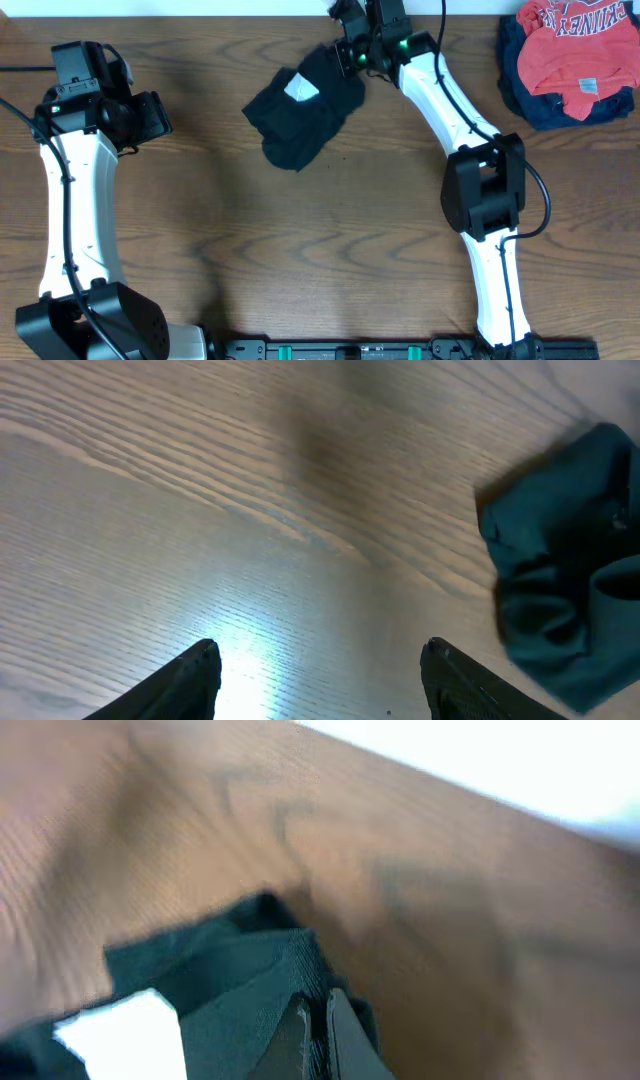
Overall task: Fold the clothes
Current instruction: 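Lift the folded black shirt bundle with the right gripper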
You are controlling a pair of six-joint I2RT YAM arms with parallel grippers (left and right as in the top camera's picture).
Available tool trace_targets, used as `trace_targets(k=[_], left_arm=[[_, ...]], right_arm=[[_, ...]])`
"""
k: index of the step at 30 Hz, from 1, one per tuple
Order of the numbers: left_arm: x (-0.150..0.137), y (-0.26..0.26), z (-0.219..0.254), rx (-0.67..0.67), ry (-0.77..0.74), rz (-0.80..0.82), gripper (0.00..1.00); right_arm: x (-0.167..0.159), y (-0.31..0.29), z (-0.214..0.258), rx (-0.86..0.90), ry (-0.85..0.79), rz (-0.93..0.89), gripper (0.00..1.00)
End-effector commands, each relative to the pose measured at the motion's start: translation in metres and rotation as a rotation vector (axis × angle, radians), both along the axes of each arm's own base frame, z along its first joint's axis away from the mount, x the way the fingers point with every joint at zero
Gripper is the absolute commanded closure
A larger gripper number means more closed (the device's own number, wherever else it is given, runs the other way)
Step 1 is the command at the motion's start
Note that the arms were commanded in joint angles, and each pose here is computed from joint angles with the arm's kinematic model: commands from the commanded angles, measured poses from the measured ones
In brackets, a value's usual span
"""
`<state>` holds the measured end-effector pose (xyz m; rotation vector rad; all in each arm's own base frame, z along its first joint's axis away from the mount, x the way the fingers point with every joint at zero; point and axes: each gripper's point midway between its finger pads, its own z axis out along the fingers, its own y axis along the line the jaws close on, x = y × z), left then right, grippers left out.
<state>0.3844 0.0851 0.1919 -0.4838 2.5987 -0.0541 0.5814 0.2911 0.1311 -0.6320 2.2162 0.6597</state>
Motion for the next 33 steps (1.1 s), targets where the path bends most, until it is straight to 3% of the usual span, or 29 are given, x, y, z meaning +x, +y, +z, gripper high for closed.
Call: trace_targets(k=[1,7,9,10,12,14,20,26,29,33], left_arm=[[-0.001,0.001,-0.003,0.002,0.009,-0.002,0.34],[-0.001,0.001,-0.003,0.002,0.009,-0.002,0.34],[-0.001,0.001,-0.003,0.002,0.009,-0.001,0.34],[-0.001,0.001,-0.003,0.001,0.009,-0.002,0.34],[-0.001,0.001,-0.003,0.001,0.009,-0.002,0.34],[0.0,0.001,-0.003,0.002,0.009,-0.002,0.34],[0.007,-0.006,-0.004,-0.039,-0.015,-0.028,0.34],[0.03,-0.034,-0.017,-0.137,-0.048,-0.143,0.34],[0.039,-0.047,-0.031,-0.139,-0.027,-0.199,0.34],[0.05,-0.056,-0.044,-0.14,-0.028,-0.232,0.31]], right_arm=[[0.005,0.02,0.001,0.031,-0.049,0.012,0.99],[0.01,0.051,-0.046,0.051,-0.047,0.005,0.97],[0.009,0.058,-0.064,0.047,-0.044,0.014,0.89],[0.008,0.062,-0.073,0.045,-0.038,0.019,0.6],[0.005,0.064,-0.079,0.041,-0.027,0.024,0.2],[0.005,0.064,-0.07,0.048,-0.025,0.018,0.01],[0.012,0.029,0.014,0.047,-0.066,-0.11,0.01],[-0.009,-0.01,0.104,0.053,-0.093,-0.149,0.01],[-0.024,-0.024,0.112,0.033,-0.043,-0.156,0.01],[-0.046,-0.028,0.088,-0.012,0.085,-0.14,0.01]])
